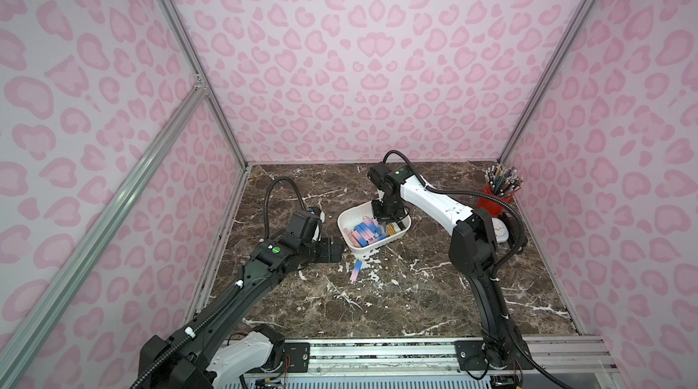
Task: Put the lipstick into the storage box
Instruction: Place the lipstick in the storage box.
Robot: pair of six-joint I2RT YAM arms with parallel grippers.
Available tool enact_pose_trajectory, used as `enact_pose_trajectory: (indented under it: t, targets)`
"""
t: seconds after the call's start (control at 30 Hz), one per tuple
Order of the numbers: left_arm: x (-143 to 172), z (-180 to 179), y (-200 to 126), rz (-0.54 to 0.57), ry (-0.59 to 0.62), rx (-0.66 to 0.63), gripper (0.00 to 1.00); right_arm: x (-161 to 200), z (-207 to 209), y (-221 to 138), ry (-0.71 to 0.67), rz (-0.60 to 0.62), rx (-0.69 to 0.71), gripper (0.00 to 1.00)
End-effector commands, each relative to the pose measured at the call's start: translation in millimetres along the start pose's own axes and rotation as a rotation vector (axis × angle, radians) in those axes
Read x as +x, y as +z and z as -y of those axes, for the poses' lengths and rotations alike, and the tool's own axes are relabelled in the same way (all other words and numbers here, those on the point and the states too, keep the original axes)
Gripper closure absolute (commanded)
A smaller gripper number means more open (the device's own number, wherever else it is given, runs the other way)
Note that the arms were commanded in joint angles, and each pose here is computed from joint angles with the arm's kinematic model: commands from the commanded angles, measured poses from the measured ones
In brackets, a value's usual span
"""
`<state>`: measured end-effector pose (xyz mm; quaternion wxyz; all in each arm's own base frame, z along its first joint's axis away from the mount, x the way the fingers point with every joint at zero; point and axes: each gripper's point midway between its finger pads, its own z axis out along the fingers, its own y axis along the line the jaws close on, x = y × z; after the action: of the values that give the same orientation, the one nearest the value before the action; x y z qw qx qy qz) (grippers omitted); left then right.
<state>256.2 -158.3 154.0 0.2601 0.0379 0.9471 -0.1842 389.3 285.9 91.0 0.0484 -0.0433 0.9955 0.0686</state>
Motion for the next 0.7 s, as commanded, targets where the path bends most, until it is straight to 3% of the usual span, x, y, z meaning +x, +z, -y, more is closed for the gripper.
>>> enact_pose_trajectory:
  t: [0.0, 0.07, 0.2, 0.3, 0.47, 0.67]
  targets:
    - [-12.0, 7.9, 6.7, 0.021, 0.009, 0.028, 0.02, -3.4, 8.4, 12.9, -0.015, -0.033, 0.017, 0.75]
    - [-13.9, 9.4, 12.8, 0.009, 0.016, 0.029, 0.02, -9.5, 9.9, 14.5, -0.016, -0.03, 0.012, 0.68]
    - [-20.7, 12.6, 26.2, -0.009, 0.027, 0.028, 0.02, -21.9, 10.7, 0.2, -0.034, 0.019, 0.004, 0.4]
    - [-26.6, 15.9, 36.4, -0.022, 0.035, 0.031, 0.02, -28.0, 11.7, -18.0, -0.046, 0.059, -0.015, 0.3]
    - [-31.0, 17.2, 59.4, -0.051, 0.04, 0.027, 0.03, -26.1, 15.3, -50.4, -0.078, 0.114, -0.016, 0.27]
    - [-39.3, 18.0, 86.4, -0.049, 0.024, 0.026, 0.32, -12.6, 30.1, -76.7, -0.083, 0.144, 0.01, 0.28]
